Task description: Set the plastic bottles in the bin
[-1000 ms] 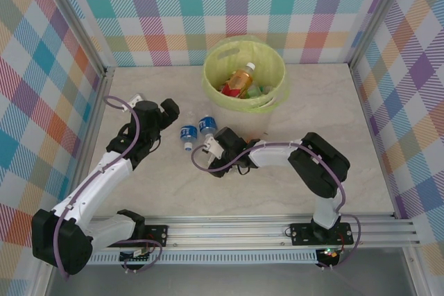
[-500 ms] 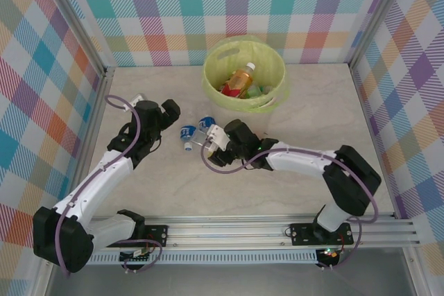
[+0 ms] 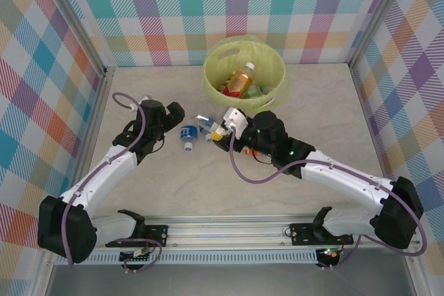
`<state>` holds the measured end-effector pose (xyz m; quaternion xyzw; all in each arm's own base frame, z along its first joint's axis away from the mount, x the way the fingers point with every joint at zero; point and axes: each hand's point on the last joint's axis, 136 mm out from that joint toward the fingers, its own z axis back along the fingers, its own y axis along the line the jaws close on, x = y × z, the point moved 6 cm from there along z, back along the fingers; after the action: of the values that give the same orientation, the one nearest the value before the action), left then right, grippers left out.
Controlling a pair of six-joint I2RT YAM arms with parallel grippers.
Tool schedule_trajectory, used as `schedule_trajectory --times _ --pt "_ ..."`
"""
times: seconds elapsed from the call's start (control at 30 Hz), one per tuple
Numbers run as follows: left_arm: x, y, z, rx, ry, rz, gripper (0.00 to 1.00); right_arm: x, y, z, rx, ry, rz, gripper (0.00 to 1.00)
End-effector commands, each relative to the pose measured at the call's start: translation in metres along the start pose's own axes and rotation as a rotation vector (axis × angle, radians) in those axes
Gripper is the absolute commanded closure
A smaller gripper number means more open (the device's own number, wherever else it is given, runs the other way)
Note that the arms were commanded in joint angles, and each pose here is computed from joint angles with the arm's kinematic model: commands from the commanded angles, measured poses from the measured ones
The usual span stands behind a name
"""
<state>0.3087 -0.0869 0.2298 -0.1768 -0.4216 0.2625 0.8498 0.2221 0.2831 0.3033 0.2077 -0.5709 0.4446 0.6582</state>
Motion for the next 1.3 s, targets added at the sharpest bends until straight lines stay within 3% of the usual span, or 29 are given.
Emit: schedule_trajectory --times 0.0,0.27,0.6,0.77,0.87,1.0,1.13,1.27 --pt "0.010 -0.008 0.001 -0.025 -0.001 -0.001 0.00 0.052 -0.014 0.023 -0.014 -0.144 0.050 0.43" --pt "0.001 -0.008 -0.009 -0.017 0.067 -0.030 0.00 0.106 -0.075 0.039 -0.138 -0.238 0.048 0.43" --pt "-0.016 -0.002 -0.022 0.035 0.194 -0.102 0.00 0.094 -0.173 -0.006 -0.310 -0.012 -0.159 0.42" --pt "-0.021 0.001 -0.028 0.054 0.221 -0.109 0.00 0.073 -0.216 -0.022 -0.580 0.158 -0.258 0.39" --pt "-0.022 0.002 -0.030 0.057 0.223 -0.111 0.00 0.053 -0.226 -0.030 -0.666 0.224 -0.315 0.37" --pt "-0.022 0.001 -0.031 0.056 0.238 -0.134 0.00 0.038 -0.228 -0.027 -0.731 0.273 -0.369 0.24" --pt "-0.024 0.000 -0.034 0.059 0.261 -0.150 0.00 0.045 -0.225 -0.012 -0.750 0.232 -0.380 0.09" --pt "-0.024 -0.001 -0.037 0.058 0.267 -0.153 0.00 0.057 -0.219 0.005 -0.737 0.174 -0.375 0.06"
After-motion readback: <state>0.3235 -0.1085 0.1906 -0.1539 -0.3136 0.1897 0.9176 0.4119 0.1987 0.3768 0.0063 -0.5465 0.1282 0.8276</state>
